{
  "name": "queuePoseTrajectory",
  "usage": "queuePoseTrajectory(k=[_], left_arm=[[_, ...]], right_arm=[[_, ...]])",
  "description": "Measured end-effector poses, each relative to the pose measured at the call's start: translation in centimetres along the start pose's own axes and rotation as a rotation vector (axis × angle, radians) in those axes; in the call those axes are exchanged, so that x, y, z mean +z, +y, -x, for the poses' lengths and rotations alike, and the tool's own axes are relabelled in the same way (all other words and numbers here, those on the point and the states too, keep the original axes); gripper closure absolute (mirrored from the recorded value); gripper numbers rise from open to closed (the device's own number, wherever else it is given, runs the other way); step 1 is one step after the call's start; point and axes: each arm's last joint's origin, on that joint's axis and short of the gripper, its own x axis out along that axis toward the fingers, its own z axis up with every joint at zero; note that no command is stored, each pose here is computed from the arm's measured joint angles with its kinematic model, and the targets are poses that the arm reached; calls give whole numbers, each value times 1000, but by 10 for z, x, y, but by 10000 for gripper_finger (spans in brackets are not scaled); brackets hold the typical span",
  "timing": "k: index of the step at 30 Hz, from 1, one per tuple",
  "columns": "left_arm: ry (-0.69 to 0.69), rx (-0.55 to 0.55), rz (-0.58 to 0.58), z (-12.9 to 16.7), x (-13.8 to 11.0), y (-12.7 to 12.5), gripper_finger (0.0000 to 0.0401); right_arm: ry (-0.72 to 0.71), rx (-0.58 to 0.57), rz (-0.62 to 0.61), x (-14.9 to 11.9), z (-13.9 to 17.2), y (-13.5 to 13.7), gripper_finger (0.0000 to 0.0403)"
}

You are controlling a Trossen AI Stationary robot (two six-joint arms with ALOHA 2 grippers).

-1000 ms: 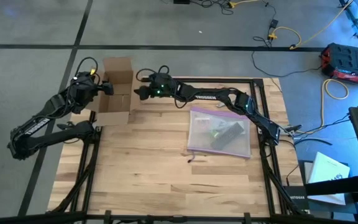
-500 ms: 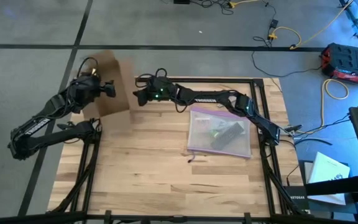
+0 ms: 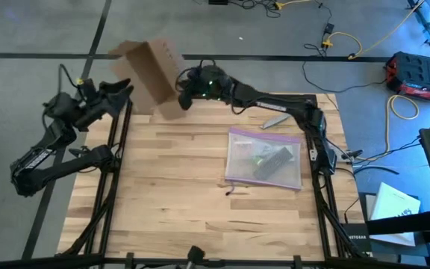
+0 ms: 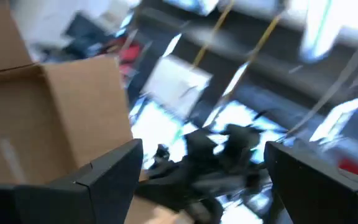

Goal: Unpack boxes
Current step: Break down the cardboard box using a cutter until it is fully flat

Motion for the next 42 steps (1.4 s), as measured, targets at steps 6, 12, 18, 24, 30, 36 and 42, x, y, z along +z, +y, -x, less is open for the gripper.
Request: queuePoseTrajectory(k=[6,12,18,24,30,36,42], left_arm=[[-34,-56,13,2,5,-4,81],[6,-37,13,2,1,-2,81],[42,-16,11,2,-3,0,81],[201,-50,-9,3,-14,4,81],[513,-156,-152,10,-39,7,81],[527,-183,-164,10,-41,5,81],[503,-170,-174,6,-40,4,81]], right_arm=[[114,-161,432,23,42,5,402],[338,-247,764,13,61,21,403],[445,-235,1004,-4,63,52,403],[426,-265,1022,-1,63,56,403],[444,-313,990,3,57,26,403],[399,-357,938,12,45,-27,403],[288,-480,917,15,22,-94,403]])
